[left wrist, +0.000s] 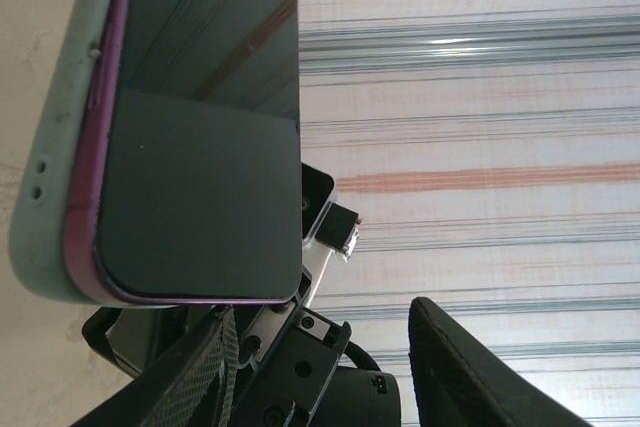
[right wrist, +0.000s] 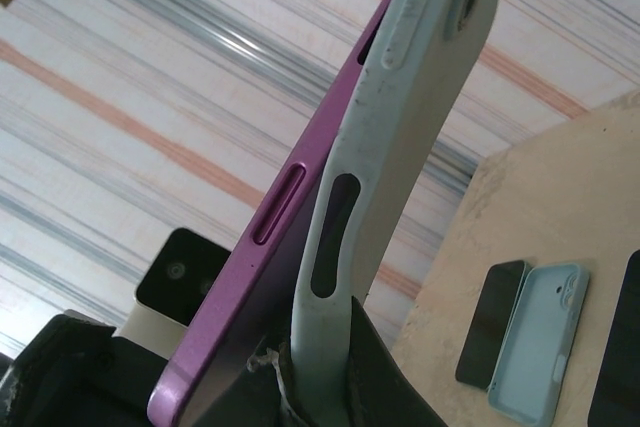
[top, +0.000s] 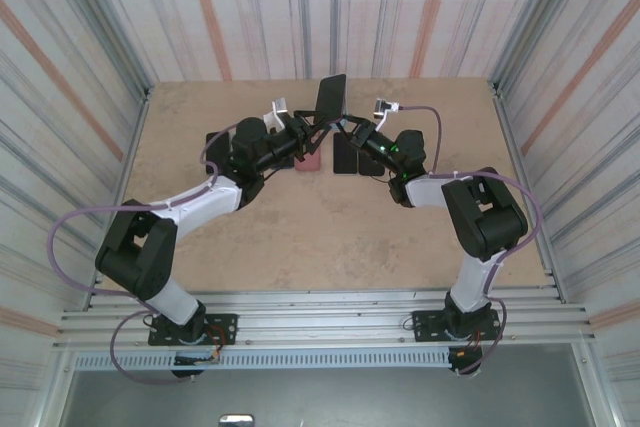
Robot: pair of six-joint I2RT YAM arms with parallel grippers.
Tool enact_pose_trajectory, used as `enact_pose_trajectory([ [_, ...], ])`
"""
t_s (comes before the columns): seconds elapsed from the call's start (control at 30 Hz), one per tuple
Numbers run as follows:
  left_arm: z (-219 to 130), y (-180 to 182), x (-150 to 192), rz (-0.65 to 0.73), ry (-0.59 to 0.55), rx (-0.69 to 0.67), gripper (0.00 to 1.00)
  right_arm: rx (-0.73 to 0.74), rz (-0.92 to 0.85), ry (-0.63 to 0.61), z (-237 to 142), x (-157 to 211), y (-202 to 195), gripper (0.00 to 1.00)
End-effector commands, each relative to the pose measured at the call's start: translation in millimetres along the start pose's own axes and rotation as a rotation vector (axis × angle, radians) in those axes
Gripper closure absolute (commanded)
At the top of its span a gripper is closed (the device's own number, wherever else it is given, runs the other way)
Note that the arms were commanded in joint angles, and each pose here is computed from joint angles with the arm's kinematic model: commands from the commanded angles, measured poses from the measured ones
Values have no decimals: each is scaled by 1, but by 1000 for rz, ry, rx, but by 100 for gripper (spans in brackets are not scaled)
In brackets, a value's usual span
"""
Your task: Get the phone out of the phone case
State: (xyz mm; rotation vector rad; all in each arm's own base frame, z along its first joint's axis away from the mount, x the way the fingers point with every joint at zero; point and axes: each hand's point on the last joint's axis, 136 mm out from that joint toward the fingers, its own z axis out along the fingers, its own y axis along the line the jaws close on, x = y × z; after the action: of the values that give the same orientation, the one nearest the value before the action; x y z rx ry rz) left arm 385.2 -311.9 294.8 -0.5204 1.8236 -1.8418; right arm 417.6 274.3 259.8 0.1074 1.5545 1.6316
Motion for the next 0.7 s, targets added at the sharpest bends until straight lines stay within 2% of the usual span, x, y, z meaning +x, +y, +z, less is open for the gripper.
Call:
enact_pose_trajectory([
  [0.0,6,-7,-6,17,-34,22,51,-122,-105,-23,-2,-5,45,99],
  [0.5,3,14,4,1,-29,-24,54,-121,-108,-39,-5,-8,47,99],
  [0.67,-1,19,-5,-7,-60,-24,55,-139,-114,-29,-5,-5,52,99],
])
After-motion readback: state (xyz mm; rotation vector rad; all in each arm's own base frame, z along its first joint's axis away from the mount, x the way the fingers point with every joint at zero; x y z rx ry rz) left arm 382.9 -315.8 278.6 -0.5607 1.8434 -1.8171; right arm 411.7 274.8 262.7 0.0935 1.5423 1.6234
